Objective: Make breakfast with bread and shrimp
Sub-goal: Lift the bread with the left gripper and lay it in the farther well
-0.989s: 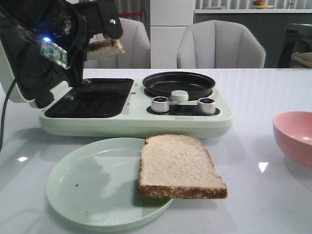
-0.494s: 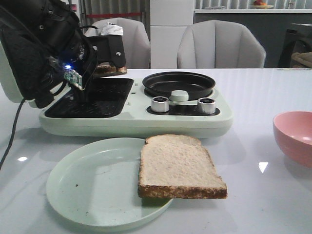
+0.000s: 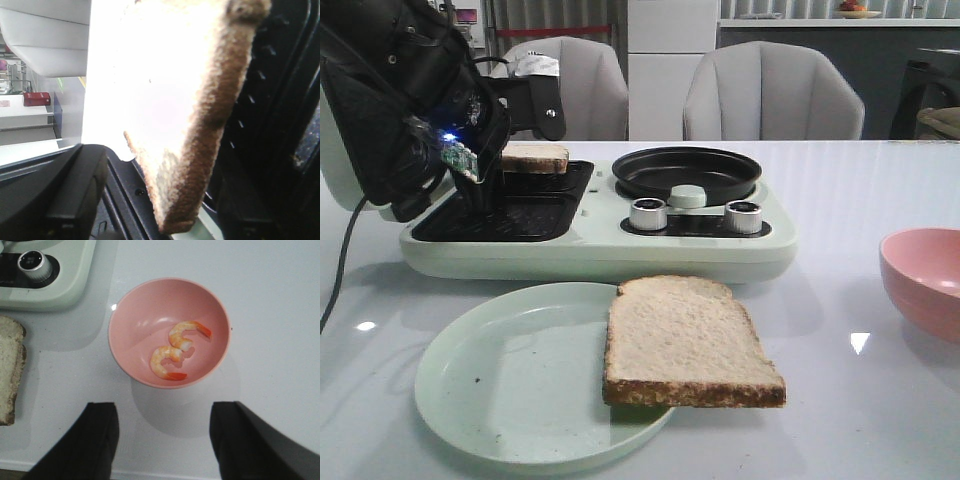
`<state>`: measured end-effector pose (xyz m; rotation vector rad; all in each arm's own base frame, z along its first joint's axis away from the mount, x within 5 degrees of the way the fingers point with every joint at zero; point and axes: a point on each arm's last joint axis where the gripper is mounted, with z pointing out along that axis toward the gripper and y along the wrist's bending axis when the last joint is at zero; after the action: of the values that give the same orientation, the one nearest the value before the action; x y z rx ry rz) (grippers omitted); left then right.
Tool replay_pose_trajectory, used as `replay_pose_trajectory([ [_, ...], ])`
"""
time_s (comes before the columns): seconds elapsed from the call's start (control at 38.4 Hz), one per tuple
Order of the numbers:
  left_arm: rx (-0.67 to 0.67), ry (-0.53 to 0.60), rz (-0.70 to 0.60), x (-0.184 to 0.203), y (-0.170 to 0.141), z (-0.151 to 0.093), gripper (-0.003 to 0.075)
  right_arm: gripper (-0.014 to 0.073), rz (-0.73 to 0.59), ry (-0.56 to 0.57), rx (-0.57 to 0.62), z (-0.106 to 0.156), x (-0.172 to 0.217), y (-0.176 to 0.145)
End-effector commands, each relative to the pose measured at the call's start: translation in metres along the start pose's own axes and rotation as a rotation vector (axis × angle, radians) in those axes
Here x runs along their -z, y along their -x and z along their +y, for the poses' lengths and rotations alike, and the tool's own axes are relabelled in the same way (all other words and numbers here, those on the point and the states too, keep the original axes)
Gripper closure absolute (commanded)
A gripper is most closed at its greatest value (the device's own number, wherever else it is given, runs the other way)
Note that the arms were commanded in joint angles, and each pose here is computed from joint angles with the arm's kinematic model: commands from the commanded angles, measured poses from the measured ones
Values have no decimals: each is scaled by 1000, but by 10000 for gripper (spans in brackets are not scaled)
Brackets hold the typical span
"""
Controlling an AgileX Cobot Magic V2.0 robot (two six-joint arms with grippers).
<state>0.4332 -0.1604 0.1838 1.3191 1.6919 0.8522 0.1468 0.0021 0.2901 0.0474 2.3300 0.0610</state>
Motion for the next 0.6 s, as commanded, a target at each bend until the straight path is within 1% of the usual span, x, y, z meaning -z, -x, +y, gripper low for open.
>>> replay_pose_trajectory([
  [0.0,11,111,-28,22,7,35,213,85,-98,-3,11,0,7,14],
  [0.21,-2,97,-65,47,12,34,212,85,-98,-3,11,0,7,14],
  [0.36,-19,103,-81,74,15,31,212,85,-98,-3,11,0,7,14],
  [0.47,-15,168,-49,98,17,32,212,85,-98,-3,11,0,7,14],
  [0.55,57,231,-30,122,22,32,212,85,-98,-3,11,0,7,14],
  [0.57,79,235,-22,129,23,31,212,85,-98,-3,11,0,7,14],
])
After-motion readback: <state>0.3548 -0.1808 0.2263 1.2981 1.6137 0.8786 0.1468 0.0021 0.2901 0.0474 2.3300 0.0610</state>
